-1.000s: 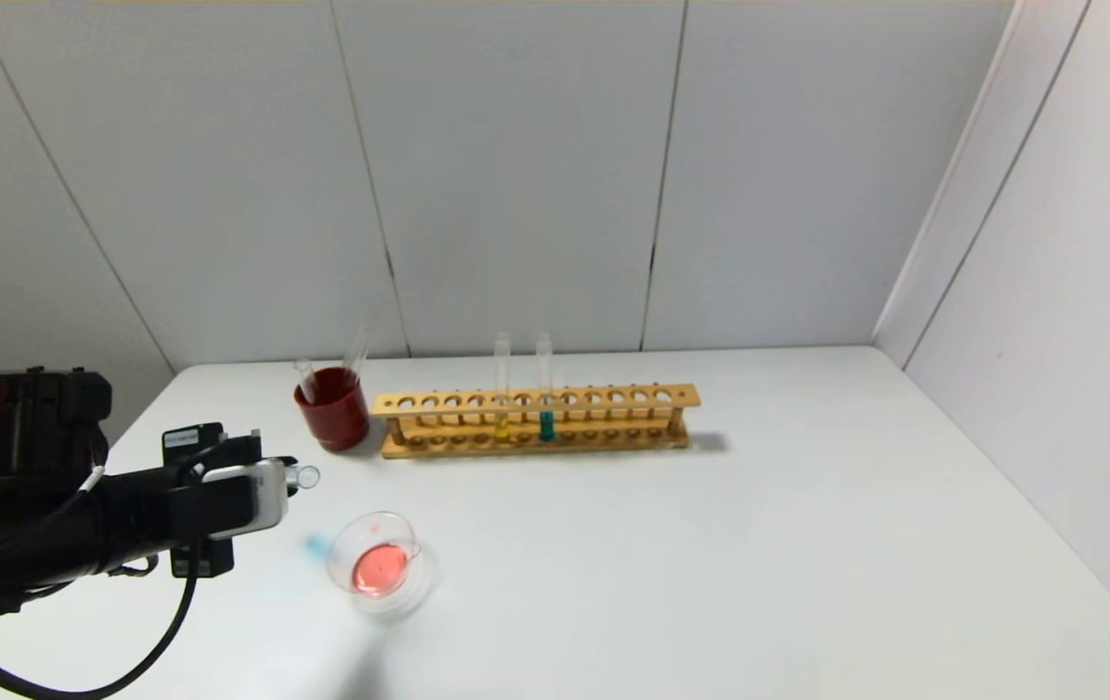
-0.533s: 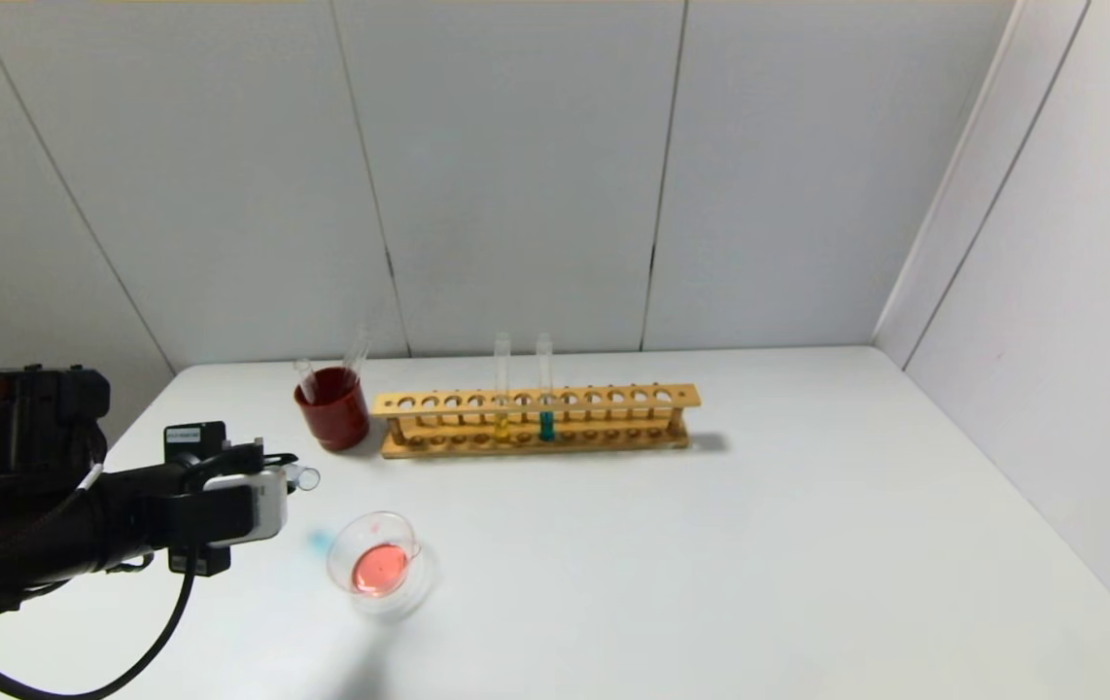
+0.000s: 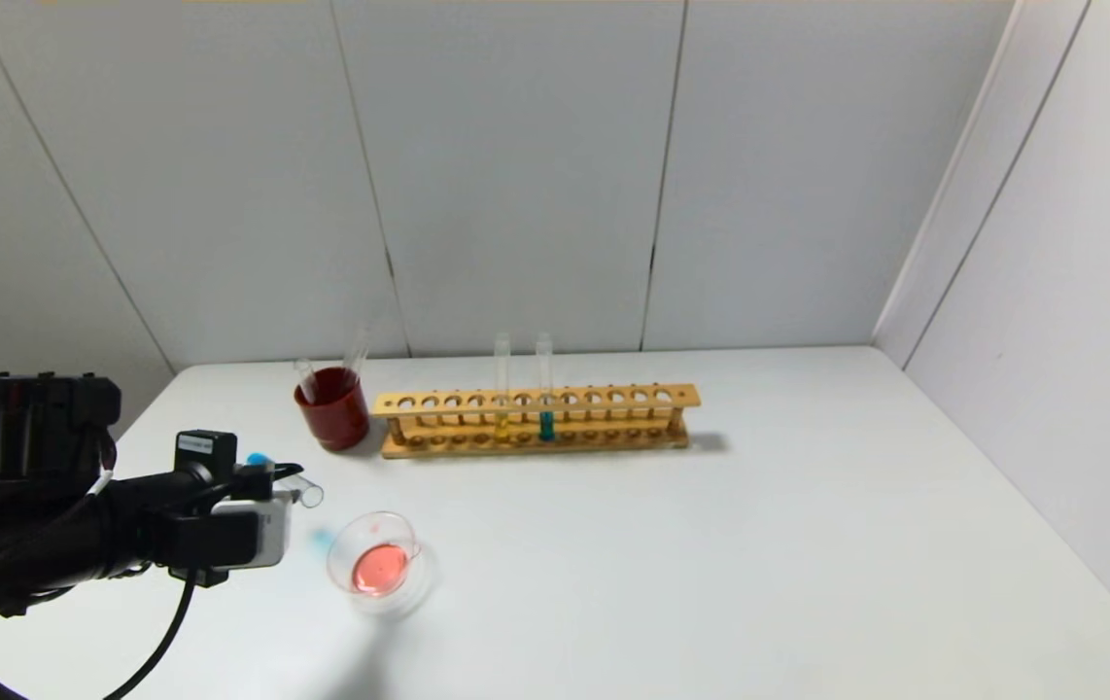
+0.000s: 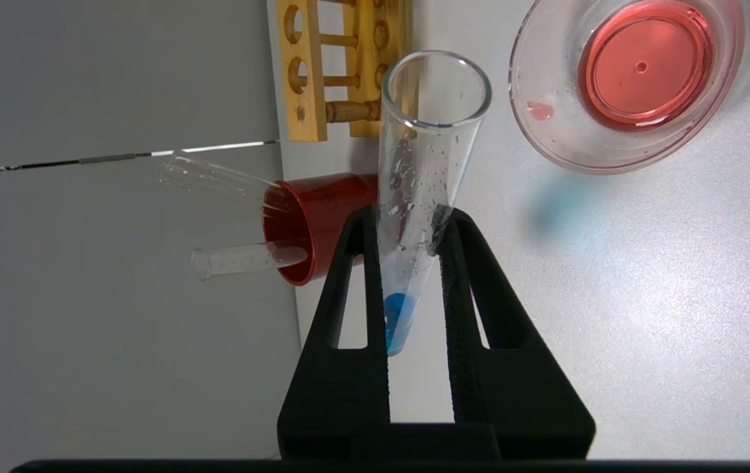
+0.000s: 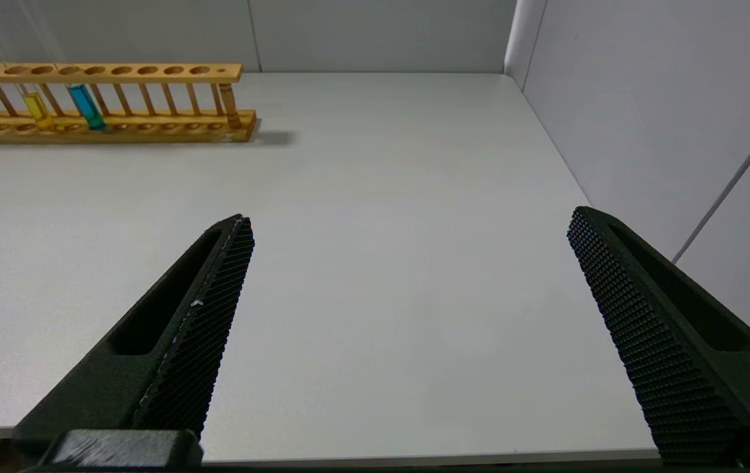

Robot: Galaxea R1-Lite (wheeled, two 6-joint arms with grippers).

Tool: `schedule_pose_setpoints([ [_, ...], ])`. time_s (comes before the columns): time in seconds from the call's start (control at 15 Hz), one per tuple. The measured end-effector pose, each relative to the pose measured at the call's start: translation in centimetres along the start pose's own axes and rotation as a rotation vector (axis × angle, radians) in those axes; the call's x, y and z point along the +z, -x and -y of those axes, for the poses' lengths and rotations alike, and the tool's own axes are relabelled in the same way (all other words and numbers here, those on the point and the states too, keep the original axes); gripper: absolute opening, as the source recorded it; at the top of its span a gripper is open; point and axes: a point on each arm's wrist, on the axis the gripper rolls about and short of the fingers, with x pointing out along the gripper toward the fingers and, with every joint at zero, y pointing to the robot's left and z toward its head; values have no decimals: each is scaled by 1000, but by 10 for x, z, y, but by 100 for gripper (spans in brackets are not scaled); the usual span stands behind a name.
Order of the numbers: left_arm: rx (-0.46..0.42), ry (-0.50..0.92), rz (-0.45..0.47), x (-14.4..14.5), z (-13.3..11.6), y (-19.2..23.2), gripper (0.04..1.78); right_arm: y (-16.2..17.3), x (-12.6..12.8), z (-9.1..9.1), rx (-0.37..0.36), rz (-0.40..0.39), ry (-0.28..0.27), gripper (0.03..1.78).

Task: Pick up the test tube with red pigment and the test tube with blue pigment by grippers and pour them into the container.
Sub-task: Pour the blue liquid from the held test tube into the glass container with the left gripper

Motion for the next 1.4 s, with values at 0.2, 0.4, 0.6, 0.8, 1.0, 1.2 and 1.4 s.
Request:
schedule_pose_setpoints([
  [0.2, -13, -26, 14, 2, 0, -6, 30, 0, 0, 0, 0, 0, 0, 175],
  [0.4, -11, -75, 32, 5, -5, -14, 30, 0, 0, 0, 0, 0, 0, 175],
  [0.6, -8, -156, 39, 5, -9, -19, 30, 0, 0, 0, 0, 0, 0, 175],
  [0.8, -13, -185, 43, 4, -8, -20, 30, 0, 0, 0, 0, 0, 0, 175],
  [1.0, -23, -207, 46, 3, -7, -23, 30, 0, 0, 0, 0, 0, 0, 175],
  [1.2, -31, -266, 54, 2, -8, -31, 30, 0, 0, 0, 0, 0, 0, 175],
  [1.4, -33, -299, 68, 1, -8, -35, 30, 0, 0, 0, 0, 0, 0, 175],
])
